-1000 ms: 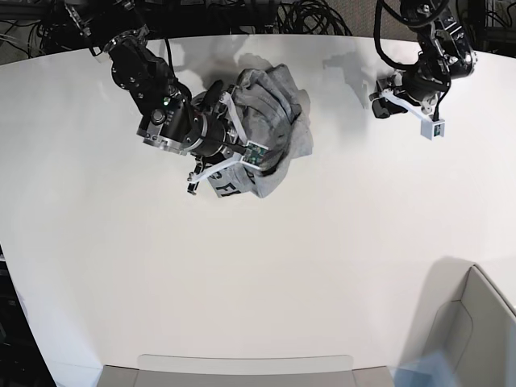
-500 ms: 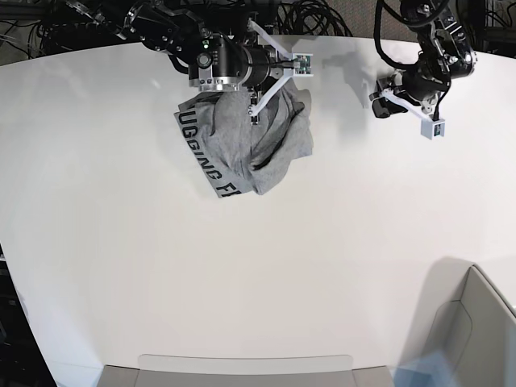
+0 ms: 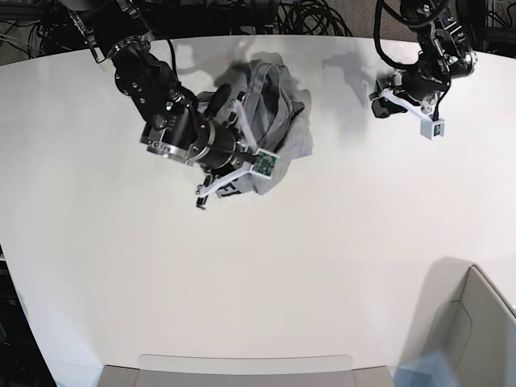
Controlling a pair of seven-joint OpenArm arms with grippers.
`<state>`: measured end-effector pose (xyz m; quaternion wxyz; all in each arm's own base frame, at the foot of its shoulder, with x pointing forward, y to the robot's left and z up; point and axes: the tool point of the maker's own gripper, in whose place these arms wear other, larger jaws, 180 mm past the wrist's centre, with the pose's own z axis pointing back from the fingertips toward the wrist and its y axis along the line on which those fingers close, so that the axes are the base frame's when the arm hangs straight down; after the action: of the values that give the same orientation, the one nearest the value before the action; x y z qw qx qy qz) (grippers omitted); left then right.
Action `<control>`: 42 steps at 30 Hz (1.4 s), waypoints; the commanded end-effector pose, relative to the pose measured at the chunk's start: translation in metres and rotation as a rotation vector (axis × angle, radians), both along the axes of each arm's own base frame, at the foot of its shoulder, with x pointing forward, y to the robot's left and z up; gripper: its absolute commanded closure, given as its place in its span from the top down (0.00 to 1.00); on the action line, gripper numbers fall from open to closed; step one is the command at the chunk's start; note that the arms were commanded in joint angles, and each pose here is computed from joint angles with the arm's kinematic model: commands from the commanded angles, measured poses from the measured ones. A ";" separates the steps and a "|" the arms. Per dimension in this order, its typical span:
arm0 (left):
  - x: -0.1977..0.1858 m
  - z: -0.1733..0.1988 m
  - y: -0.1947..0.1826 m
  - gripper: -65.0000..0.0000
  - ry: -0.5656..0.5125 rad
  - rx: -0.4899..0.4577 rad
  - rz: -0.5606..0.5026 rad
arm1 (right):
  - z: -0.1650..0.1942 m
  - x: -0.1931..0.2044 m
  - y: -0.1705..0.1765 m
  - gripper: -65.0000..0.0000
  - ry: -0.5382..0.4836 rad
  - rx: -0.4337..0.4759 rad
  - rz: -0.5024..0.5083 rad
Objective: Fold the T-shirt properly
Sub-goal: 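Tuck and flatten the bundle's loose fabric with the right gripper, then withdraw the right gripper and grasp the bundle with the left gripper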
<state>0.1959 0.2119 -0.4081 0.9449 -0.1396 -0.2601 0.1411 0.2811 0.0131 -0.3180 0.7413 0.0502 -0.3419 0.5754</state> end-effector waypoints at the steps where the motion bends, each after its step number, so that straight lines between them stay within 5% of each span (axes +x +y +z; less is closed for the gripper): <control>1: 0.006 0.008 0.002 0.44 -0.033 0.007 -0.003 | 0.010 0.015 -0.010 0.00 -0.030 0.016 -0.041; 7: 0.007 0.008 0.001 0.44 -0.033 0.006 -0.006 | -0.010 0.023 -0.027 0.00 0.030 -0.006 -0.108; 12: 0.006 0.008 0.003 0.44 -0.033 0.008 -0.001 | -0.037 0.016 0.027 0.00 0.121 -0.029 0.019; 18: 0.006 0.008 0.002 0.44 -0.032 0.007 -0.004 | 0.016 0.018 0.125 0.00 0.043 0.091 0.181; 24: 0.005 0.008 0.003 0.44 -0.030 0.008 0.000 | 0.028 0.012 0.146 0.00 0.017 0.100 0.239; 28: 0.011 0.016 0.004 0.44 -0.064 0.019 -0.002 | 0.050 0.051 0.091 0.00 -0.071 0.118 0.096; 31: 0.029 0.041 -0.005 0.42 -0.158 0.001 -0.022 | 0.047 0.085 0.014 0.00 -0.090 0.076 -0.088; 38: 0.059 0.088 -0.057 0.03 -0.368 -0.315 -0.037 | 0.021 0.074 -0.130 0.00 -0.073 -0.054 -0.366; 42: 0.055 0.080 -0.133 0.00 -0.305 -0.376 -0.257 | -0.005 0.050 -0.165 0.00 -0.004 -0.120 -0.418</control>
<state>0.2426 0.0760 -0.3409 0.8740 -0.3599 -0.3236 0.0426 0.3214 -0.1620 -0.3377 0.8571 -0.0769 -0.2794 0.4259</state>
